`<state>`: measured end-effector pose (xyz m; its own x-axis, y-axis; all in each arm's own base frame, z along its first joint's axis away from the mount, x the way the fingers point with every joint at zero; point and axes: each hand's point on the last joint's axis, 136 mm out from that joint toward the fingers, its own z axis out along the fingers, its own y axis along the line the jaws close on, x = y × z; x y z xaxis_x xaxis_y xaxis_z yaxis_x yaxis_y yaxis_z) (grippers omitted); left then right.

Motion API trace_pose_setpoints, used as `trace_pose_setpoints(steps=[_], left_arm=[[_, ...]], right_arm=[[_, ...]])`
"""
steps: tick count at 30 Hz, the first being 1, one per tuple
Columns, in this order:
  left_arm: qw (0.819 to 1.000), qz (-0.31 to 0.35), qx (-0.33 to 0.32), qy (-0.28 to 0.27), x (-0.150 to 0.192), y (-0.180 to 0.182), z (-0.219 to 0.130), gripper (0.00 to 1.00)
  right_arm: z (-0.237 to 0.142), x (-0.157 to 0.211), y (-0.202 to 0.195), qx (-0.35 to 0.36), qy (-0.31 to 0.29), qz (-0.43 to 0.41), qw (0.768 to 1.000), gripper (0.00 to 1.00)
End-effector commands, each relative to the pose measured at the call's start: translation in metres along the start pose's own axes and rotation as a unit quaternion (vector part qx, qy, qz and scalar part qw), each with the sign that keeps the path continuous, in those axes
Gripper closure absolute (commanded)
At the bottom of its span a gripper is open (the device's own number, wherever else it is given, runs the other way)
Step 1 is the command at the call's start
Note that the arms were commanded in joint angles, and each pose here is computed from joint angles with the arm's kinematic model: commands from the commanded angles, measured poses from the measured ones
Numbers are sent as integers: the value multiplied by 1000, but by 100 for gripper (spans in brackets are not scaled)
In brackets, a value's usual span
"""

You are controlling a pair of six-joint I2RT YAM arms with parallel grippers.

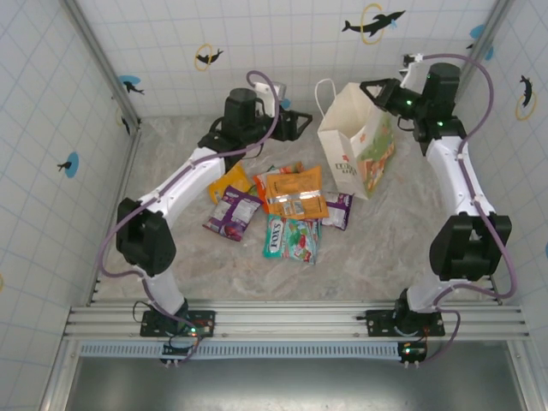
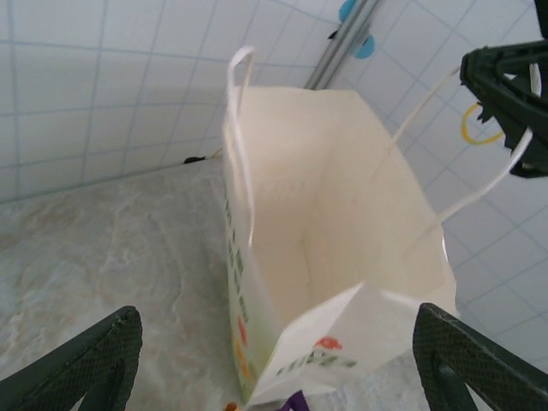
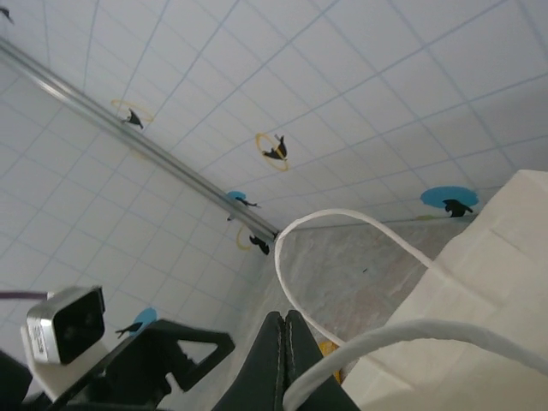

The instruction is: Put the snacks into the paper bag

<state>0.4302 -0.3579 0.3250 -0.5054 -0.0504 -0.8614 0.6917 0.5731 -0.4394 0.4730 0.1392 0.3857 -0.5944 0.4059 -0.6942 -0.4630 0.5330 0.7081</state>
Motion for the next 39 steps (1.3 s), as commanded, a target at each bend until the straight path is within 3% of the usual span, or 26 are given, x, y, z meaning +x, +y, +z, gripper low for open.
trace_pose_setpoints(steps=[1, 15, 21, 28, 33, 39], left_arm=[[1000, -15, 19, -9, -10, -6, 16, 16], [996, -82, 19, 32, 6, 25, 83, 20], [994, -94, 14, 48, 20, 30, 89, 32], [994, -96, 12, 56, 24, 27, 89, 60], [993, -98, 1, 63, 30, 34, 92, 56], [992, -92, -49, 74, 39, 52, 92, 63]], right_arm=[[-9, -4, 36, -22, 0, -43, 999, 100], [-11, 13, 35, -23, 13, -50, 998, 100], [-11, 14, 37, -25, 11, -51, 998, 100], [-10, 15, 43, -31, 6, -59, 998, 100], [-8, 16, 49, -38, 6, -64, 997, 100], [-8, 16, 49, -38, 5, -66, 997, 100]])
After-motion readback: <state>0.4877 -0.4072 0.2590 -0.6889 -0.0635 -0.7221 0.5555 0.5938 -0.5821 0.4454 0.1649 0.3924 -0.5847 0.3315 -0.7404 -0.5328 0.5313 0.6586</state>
